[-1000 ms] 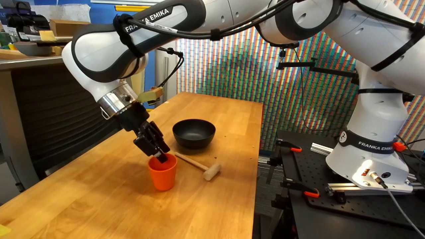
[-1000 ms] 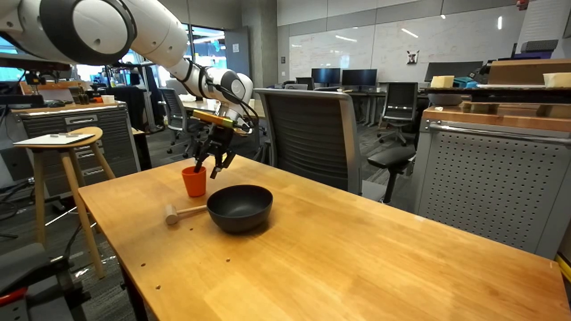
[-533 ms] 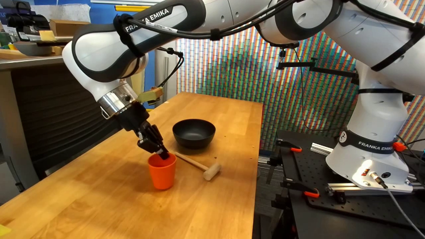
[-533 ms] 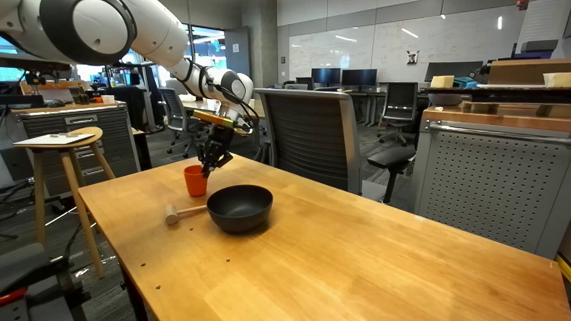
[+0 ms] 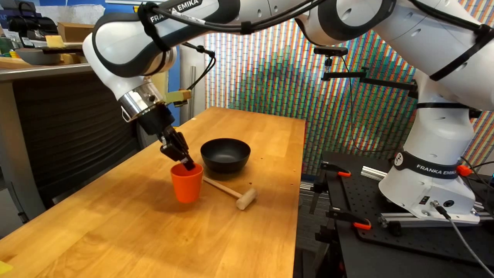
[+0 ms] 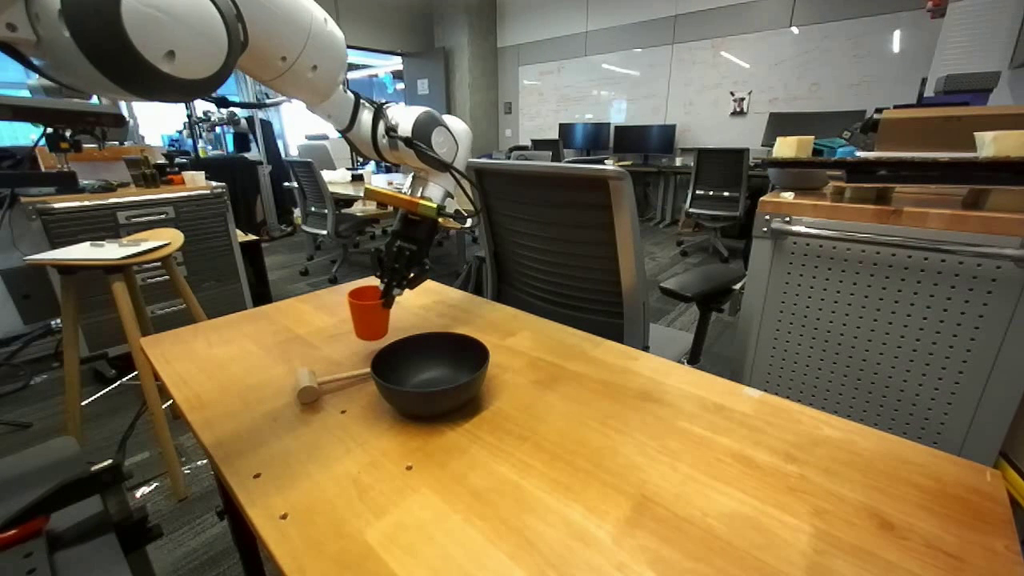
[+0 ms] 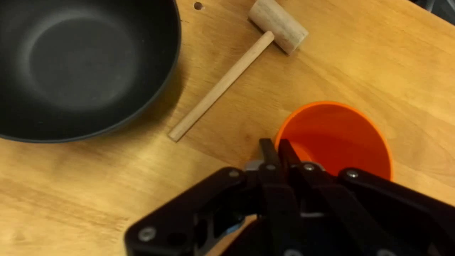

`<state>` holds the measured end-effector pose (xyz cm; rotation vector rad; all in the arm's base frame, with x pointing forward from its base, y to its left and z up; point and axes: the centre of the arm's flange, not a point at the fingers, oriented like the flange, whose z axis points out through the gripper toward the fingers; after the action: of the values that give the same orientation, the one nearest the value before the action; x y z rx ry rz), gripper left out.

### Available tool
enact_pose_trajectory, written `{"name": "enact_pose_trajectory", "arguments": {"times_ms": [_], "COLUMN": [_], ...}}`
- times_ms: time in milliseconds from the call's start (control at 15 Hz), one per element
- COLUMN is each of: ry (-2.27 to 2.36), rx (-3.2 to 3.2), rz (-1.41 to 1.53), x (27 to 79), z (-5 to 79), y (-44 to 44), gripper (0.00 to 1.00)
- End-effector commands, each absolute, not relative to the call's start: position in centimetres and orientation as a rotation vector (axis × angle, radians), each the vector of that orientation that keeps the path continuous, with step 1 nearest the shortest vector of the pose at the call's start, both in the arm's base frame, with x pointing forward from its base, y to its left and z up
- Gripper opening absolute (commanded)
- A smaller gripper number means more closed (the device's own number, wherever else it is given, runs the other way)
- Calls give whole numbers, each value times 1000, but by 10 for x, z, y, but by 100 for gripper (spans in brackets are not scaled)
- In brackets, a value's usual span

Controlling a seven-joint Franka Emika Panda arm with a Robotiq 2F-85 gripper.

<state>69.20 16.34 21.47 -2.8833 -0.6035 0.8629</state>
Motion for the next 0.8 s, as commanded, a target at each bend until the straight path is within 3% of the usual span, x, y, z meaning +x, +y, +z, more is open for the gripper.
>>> {"name": "enact_pose_trajectory", "arguments": {"times_ms": [0, 400, 733], "ry": [-524, -243, -46], "rx": [-2918, -2983, -2942], "rz": [759, 691, 811], "x": [696, 685, 664], "z": [279, 333, 306], "y": [123, 33, -35], "gripper": [1, 1, 1]}}
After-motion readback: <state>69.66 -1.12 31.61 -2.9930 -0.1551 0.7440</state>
